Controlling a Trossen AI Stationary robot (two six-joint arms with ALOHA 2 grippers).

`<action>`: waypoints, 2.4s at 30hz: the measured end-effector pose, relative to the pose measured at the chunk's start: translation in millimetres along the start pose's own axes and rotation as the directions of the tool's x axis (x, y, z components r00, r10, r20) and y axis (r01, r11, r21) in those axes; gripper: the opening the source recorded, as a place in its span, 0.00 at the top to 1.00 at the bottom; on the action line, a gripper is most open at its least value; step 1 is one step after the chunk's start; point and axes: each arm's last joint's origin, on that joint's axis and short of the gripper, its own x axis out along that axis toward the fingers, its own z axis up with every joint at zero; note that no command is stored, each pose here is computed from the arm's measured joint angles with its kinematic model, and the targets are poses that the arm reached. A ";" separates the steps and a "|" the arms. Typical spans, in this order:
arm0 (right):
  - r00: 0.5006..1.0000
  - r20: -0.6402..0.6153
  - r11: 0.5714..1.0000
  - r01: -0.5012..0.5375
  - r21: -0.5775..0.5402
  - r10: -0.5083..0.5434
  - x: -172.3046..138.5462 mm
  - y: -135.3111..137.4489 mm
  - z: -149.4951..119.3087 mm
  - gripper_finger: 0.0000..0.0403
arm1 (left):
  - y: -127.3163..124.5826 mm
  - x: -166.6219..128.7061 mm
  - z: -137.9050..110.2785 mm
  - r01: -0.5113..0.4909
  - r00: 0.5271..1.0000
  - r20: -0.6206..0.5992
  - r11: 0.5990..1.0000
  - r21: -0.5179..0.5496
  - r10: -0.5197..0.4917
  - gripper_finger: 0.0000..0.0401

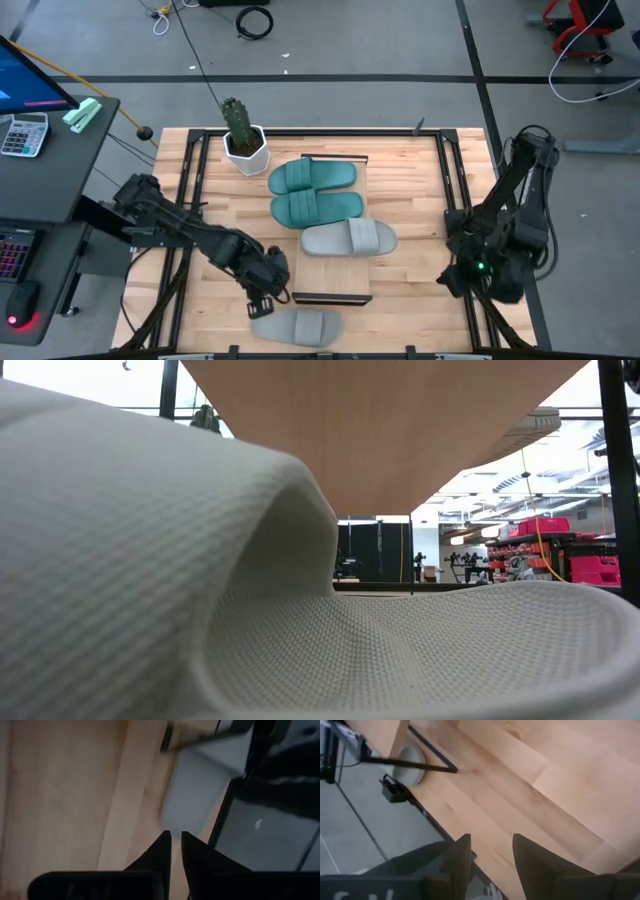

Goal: Pick and place slides into the shelf
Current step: Put the gray slide on the shelf

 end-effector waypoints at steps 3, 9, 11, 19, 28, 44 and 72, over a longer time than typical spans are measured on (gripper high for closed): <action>1.000 0.031 0.999 -0.002 -0.051 0.004 5.4 -1.5 -13.9 0.62 | -4.1 17.8 -1.9 -0.025 0.996 -0.084 1.000 -0.001 0.025 0.83; 0.998 0.060 0.997 -0.007 -0.075 0.012 13.9 -5.4 -36.2 0.62 | -16.0 46.6 -6.9 -0.071 0.987 -0.146 0.996 -0.057 0.062 0.75; 0.998 0.064 0.996 -0.018 -0.086 0.023 16.3 -6.0 -42.7 0.62 | -25.9 49.5 -9.4 -0.043 0.995 -0.093 0.996 -0.074 0.036 0.74; 0.997 0.071 0.996 -0.005 -0.090 0.011 22.2 -9.5 -54.3 0.62 | -59.0 51.7 -50.3 -0.045 0.999 0.003 0.989 -0.142 0.046 0.77; 0.989 0.140 0.997 -0.047 -0.067 0.056 23.1 -4.5 -45.9 0.62 | -64.2 78.4 -105.3 0.082 0.987 0.157 0.902 -0.424 -0.016 0.83; 0.986 0.156 0.998 -0.063 -0.023 0.066 28.7 4.6 -38.1 0.62 | -20.3 137.9 -150.5 0.299 0.941 0.330 0.649 -0.699 -0.077 0.79; 0.986 0.135 0.995 -0.095 -0.002 0.094 28.6 7.8 -40.3 0.62 | 4.6 160.6 -150.8 0.524 0.828 0.538 0.555 -0.646 -0.155 0.65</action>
